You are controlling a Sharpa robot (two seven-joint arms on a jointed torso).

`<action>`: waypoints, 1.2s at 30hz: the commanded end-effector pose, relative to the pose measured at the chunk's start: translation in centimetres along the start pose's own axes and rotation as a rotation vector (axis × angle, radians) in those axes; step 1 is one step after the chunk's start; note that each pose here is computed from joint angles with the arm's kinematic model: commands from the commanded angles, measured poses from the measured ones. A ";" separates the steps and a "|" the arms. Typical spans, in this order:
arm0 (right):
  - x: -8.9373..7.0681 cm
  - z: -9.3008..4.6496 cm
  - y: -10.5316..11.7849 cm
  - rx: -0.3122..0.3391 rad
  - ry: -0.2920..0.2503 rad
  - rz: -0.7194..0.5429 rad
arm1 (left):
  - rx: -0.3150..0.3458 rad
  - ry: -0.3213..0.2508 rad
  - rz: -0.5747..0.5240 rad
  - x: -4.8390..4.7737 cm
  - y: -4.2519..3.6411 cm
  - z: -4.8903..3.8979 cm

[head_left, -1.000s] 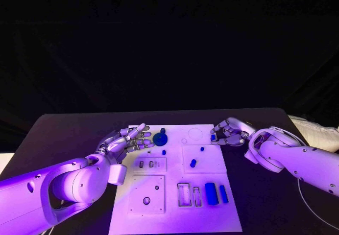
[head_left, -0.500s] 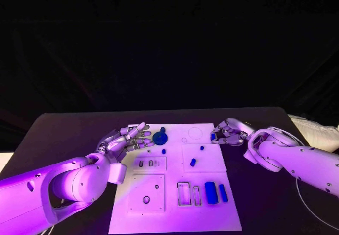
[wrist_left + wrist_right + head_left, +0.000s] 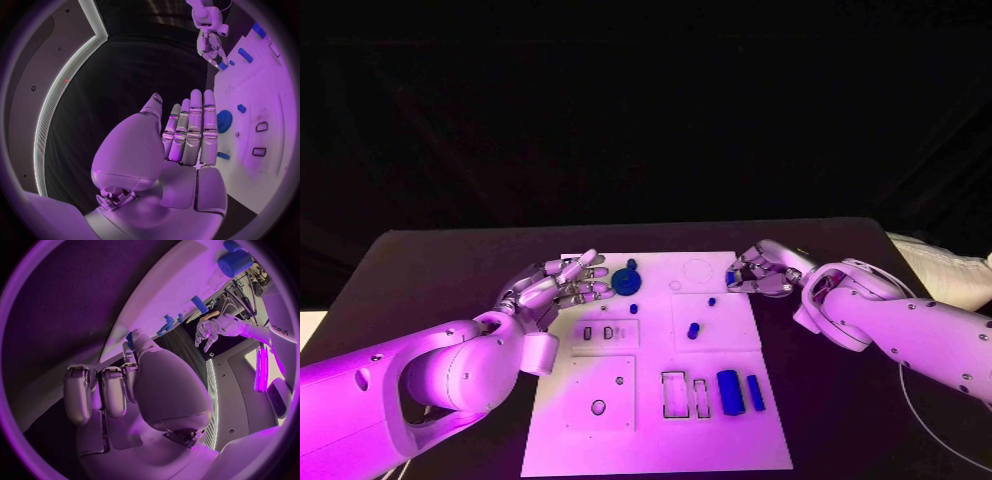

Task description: Assemble the parts on the task board

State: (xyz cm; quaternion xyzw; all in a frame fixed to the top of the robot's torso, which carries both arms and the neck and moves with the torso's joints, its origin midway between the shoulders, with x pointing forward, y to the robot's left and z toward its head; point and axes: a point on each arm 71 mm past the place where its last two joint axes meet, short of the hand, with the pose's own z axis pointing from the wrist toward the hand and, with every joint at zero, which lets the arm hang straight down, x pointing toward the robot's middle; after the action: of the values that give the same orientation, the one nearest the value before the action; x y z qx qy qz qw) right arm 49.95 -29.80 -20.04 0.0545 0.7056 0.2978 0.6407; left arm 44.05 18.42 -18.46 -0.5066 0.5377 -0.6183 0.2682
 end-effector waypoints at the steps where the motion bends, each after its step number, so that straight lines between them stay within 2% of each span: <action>1: -0.3 0.0 0.5 0.017 -0.077 -0.009 | 0.005 0.022 -0.003 0.26 -0.05 0.01; 4: -0.3 0.0 1.2 0.039 -0.104 -0.003 | 0.006 0.019 -0.002 0.14 -0.07 0.01; 6: -0.1 0.1 2.0 0.079 -0.101 0.006 | 0.006 0.016 -0.001 0.03 -0.09 0.02; 10: 0.6 0.2 4.0 0.093 -0.077 0.023 | 0.006 0.019 -0.003 -0.01 -0.13 -0.04; 16: 2.3 0.7 8.1 0.056 -0.031 0.055 | 0.008 0.016 -0.002 -0.39 -0.16 0.12; 23: 4.4 1.1 12.8 -0.013 0.012 0.016 | 0.024 -0.002 0.008 -1.46 -0.41 0.26; 30: 6.9 1.2 15.4 -0.065 0.062 -0.051 | 0.034 -0.020 0.015 -2.28 -0.62 0.25; 36: 8.8 1.2 16.2 -0.076 0.102 -0.080 | 0.037 -0.024 0.017 -2.46 -0.68 0.29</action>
State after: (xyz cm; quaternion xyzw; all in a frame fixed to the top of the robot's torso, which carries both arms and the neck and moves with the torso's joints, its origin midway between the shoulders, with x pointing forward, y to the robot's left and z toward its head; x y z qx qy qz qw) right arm 44.63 -12.17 -19.50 0.0109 0.7188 0.3290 0.6124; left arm 45.32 20.85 -18.93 -0.5145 0.5301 -0.6072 0.2926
